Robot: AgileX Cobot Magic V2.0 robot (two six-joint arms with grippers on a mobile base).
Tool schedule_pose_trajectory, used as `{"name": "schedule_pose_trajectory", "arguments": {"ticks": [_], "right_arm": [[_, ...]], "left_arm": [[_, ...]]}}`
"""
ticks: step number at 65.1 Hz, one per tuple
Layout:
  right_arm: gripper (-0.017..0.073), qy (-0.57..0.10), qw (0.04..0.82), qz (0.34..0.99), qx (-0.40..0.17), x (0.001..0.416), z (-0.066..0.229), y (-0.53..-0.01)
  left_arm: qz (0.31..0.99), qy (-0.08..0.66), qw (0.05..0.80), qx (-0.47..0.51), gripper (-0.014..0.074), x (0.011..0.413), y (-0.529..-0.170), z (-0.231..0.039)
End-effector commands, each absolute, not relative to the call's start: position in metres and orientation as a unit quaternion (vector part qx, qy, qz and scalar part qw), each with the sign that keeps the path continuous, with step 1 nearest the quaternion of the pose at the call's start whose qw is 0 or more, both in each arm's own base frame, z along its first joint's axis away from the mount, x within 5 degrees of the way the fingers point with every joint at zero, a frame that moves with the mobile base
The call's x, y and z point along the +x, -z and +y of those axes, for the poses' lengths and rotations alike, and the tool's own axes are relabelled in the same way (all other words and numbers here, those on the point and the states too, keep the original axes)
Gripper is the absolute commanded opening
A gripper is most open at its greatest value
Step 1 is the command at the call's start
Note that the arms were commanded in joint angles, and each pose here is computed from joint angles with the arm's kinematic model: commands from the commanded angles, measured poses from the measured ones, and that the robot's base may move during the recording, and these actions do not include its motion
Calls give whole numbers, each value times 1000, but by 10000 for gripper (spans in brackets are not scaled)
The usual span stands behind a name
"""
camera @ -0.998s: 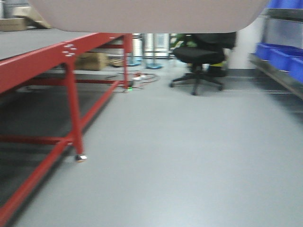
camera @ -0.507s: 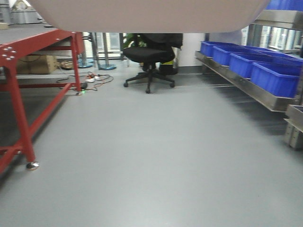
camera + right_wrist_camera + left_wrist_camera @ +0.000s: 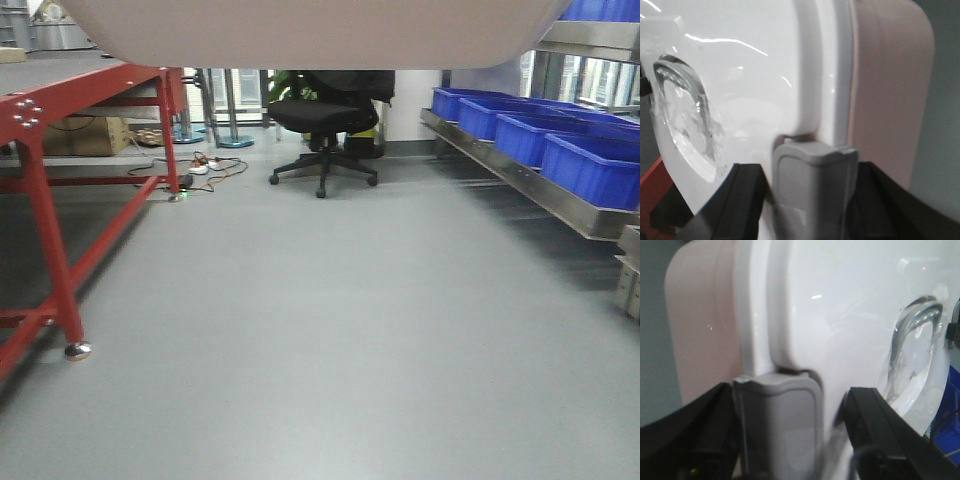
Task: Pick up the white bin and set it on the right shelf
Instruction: 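Turn the base away from the table while holding the bin, then drive the base up to the shelf of blue bins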
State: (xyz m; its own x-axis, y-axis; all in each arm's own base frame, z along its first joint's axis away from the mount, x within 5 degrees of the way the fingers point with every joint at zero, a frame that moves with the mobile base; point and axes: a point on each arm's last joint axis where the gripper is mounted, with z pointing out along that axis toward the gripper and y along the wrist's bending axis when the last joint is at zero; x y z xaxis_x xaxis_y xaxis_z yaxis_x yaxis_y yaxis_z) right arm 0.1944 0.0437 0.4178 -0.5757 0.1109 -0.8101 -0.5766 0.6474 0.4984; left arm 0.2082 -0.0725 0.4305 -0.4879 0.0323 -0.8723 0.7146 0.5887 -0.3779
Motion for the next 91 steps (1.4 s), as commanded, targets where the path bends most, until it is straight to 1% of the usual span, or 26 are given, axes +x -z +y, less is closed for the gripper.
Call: {"name": "schedule_pose_trajectory", "arguments": {"ticks": [1, 91], "right_arm": [[349, -486, 430, 735, -198, 172, 59, -444], [349, -485, 431, 735, -197, 172, 59, -444]], "left_arm": [[697, 502, 414, 301, 293, 175, -459, -90], [697, 501, 417, 298, 293, 176, -459, -90]]}}
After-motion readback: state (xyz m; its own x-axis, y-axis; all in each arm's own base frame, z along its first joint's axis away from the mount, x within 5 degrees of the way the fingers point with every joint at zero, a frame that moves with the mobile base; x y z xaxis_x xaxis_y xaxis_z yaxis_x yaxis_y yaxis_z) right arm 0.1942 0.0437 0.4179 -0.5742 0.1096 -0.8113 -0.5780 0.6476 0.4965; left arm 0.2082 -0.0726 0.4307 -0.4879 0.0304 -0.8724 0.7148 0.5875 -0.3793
